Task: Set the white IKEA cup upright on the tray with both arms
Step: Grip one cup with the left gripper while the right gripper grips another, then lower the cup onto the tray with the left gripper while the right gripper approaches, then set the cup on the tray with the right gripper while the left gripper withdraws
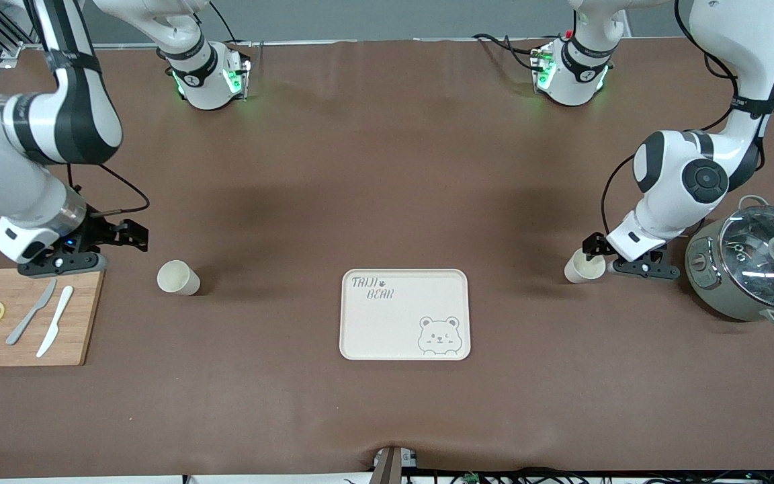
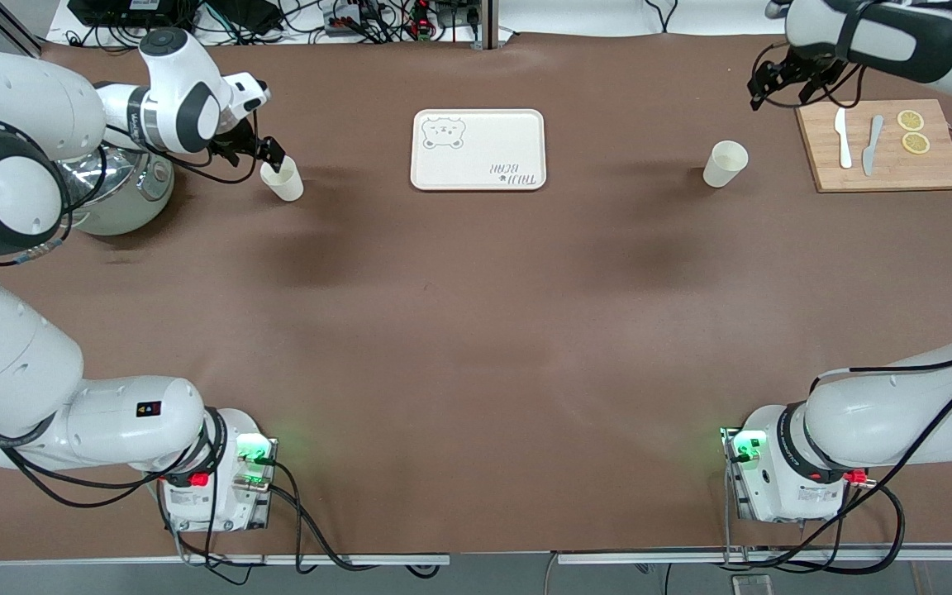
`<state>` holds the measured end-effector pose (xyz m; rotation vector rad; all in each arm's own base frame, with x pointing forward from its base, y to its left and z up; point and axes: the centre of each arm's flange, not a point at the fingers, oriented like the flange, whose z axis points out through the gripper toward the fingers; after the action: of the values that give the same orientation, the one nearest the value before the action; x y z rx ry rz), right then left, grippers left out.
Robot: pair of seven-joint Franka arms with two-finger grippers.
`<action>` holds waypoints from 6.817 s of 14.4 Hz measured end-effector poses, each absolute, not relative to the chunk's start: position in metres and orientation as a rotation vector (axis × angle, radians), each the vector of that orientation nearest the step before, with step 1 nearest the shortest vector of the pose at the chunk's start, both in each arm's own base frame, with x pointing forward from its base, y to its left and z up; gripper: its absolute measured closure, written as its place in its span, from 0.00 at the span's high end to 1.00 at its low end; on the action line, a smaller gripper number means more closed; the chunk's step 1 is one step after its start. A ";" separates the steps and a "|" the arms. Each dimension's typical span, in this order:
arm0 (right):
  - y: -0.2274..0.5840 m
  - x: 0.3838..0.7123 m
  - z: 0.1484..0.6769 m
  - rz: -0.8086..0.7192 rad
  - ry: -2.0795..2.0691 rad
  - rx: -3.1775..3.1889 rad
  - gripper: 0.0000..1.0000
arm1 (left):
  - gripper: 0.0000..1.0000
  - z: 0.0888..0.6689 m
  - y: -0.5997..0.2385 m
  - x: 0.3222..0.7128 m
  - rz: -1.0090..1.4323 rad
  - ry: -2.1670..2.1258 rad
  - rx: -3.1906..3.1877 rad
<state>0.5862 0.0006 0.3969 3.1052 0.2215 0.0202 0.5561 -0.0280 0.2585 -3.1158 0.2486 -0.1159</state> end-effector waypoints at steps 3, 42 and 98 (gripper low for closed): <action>-0.007 0.593 0.365 0.006 0.242 3.103 1.00 | 1.00 0.249 -0.018 0.556 -0.109 0.253 -3.118; -0.016 0.603 0.214 0.043 0.487 3.075 0.38 | 0.04 0.262 -0.312 0.650 -0.157 -0.415 -3.208; 0.449 0.628 0.221 0.214 -0.348 3.268 0.25 | 1.00 0.467 -0.015 0.707 -0.120 -0.391 -3.052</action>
<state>0.6277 0.4492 0.2212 3.2684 -0.3478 0.2136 0.7073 -0.0152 0.4673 -3.0515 -0.3910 -0.1199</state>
